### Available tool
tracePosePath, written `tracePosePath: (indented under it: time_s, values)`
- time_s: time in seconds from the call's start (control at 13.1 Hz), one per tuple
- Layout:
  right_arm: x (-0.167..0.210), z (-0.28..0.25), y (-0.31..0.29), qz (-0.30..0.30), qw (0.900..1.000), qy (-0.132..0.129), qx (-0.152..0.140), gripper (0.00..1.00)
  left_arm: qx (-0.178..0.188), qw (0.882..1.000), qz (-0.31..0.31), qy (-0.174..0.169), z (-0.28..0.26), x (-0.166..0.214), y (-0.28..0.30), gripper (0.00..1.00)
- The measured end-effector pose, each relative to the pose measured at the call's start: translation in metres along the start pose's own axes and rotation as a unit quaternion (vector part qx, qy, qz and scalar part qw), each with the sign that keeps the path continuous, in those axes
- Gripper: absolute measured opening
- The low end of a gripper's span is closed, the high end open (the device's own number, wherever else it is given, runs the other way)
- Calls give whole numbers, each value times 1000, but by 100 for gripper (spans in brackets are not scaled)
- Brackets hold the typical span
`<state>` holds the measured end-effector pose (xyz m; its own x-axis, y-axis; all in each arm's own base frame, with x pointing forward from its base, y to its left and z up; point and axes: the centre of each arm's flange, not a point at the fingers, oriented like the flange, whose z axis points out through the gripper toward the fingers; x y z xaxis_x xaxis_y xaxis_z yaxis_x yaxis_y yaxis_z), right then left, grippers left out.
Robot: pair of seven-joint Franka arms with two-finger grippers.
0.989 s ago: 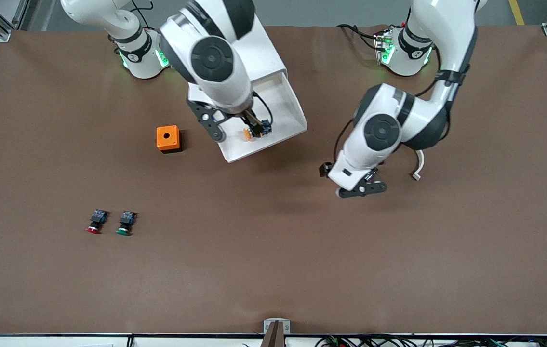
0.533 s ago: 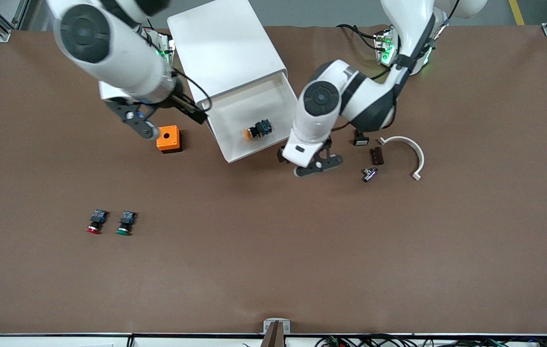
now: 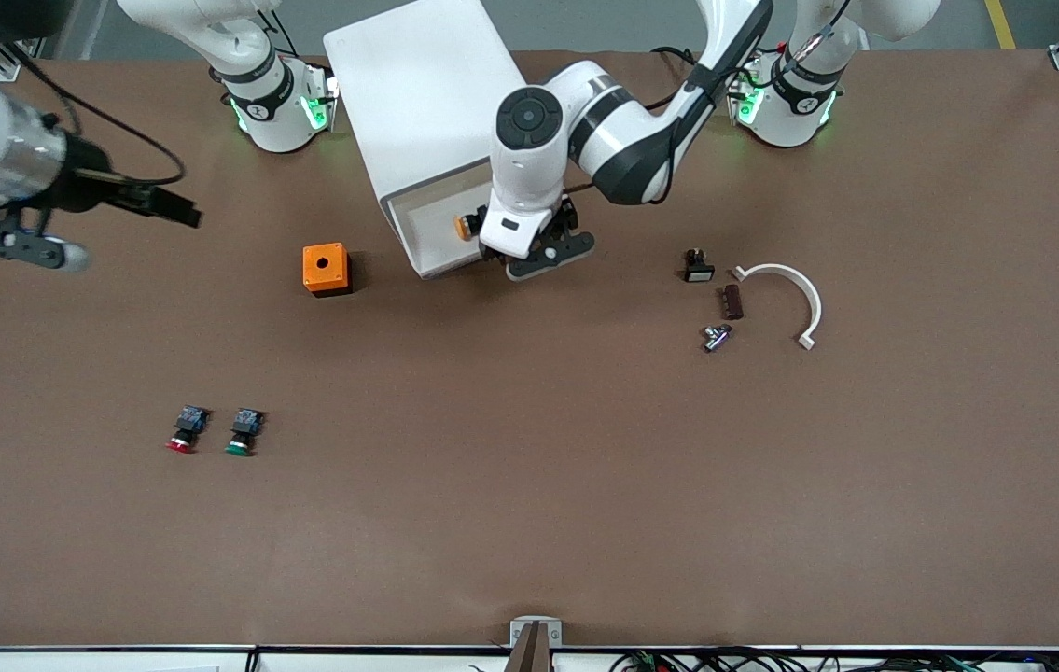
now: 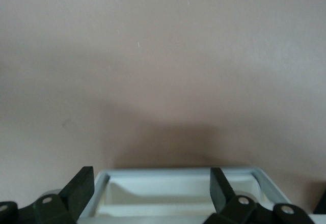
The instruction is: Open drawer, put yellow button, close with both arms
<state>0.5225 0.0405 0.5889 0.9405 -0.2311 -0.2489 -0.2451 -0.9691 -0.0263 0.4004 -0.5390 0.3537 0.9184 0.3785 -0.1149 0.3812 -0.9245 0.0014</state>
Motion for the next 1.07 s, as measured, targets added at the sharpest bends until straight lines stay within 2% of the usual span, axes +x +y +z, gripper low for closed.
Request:
tracePosePath:
  time_s: [0.3,0.61,0.76,0.91,1.07]
  values:
    - [26,-9,57,-80,995,52,-17,100,9,999,-4,-42,11,-50,8,100]
    - [29,-29,63,-97,991,91,-19,100,12,996,-19,-85,19,-61,9,100]
    - [28,-39,61,-98,989,107,-17,100,18,995,-15,-92,29,-68,11,100]
    - [27,-46,62,-98,988,115,-16,100,17,995,-17,-92,31,-64,12,100]
    - [26,-53,61,-98,987,123,-16,100,9,996,-24,-87,24,-37,9,100]
